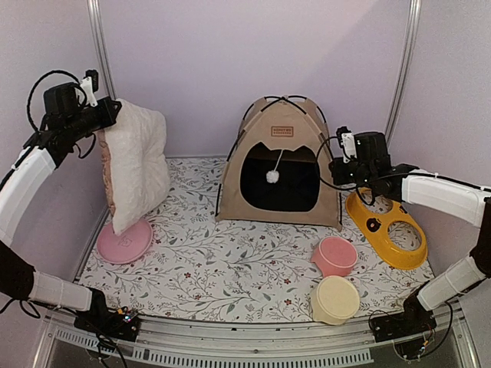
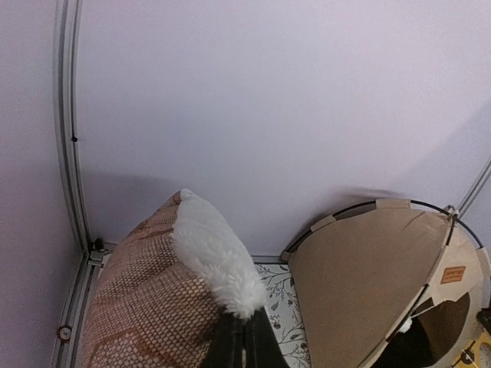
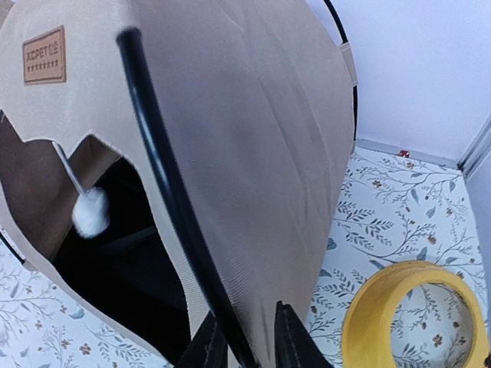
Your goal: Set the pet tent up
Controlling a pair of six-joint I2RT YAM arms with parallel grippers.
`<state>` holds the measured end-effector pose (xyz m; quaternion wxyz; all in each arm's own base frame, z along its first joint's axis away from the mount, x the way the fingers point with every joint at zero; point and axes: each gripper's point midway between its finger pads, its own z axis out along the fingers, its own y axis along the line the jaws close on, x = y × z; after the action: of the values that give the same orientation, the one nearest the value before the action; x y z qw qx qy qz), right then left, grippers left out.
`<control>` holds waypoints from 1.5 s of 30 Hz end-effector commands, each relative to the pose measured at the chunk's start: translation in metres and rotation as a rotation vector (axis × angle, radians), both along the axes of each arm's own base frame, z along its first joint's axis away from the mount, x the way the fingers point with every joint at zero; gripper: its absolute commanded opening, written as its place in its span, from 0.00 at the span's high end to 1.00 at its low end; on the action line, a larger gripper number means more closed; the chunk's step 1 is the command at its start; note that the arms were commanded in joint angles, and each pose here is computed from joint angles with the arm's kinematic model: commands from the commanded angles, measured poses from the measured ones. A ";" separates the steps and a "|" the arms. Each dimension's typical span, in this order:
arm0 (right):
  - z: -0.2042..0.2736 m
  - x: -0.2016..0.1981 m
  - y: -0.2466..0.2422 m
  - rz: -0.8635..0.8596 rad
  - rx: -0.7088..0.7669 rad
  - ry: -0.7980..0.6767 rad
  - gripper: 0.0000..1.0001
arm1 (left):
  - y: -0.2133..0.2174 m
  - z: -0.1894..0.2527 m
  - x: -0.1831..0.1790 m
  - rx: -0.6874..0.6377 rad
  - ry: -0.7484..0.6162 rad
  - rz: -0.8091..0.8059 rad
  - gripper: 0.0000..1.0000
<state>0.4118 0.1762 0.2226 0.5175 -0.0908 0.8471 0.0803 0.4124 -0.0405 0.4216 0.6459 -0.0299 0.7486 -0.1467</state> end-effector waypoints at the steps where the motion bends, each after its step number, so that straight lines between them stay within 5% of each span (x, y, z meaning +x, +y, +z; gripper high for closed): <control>1: 0.017 0.009 -0.008 -0.044 -0.016 -0.042 0.67 | -0.020 0.037 -0.016 0.005 -0.102 -0.053 1.00; 8: 0.037 -0.007 -0.008 -0.018 0.037 -0.048 0.30 | -0.039 0.044 -0.029 0.011 -0.122 -0.069 1.00; 14: 0.051 -0.032 -0.008 0.010 0.105 -0.028 0.13 | -0.059 0.048 -0.048 -0.002 -0.134 -0.119 1.00; 26: 0.075 -0.073 0.006 0.105 0.239 -0.031 0.11 | -0.099 0.056 -0.123 -0.126 -0.127 -0.279 1.00; 38: 0.077 -0.082 0.032 0.180 0.302 -0.027 0.10 | -0.141 0.056 -0.207 -0.182 -0.109 -0.700 1.00; 42: 0.079 -0.083 0.040 0.202 0.313 -0.020 0.10 | -0.159 0.043 -0.223 -0.177 -0.065 -0.854 1.00; 45: 0.085 -0.084 0.045 0.214 0.315 -0.016 0.10 | -0.157 0.029 -0.213 -0.141 -0.041 -0.811 1.00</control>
<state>0.3290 0.2094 0.2961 0.5192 -0.0938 0.8132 0.2456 0.2077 -0.1870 0.4551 0.5591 0.1903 0.6844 -0.4275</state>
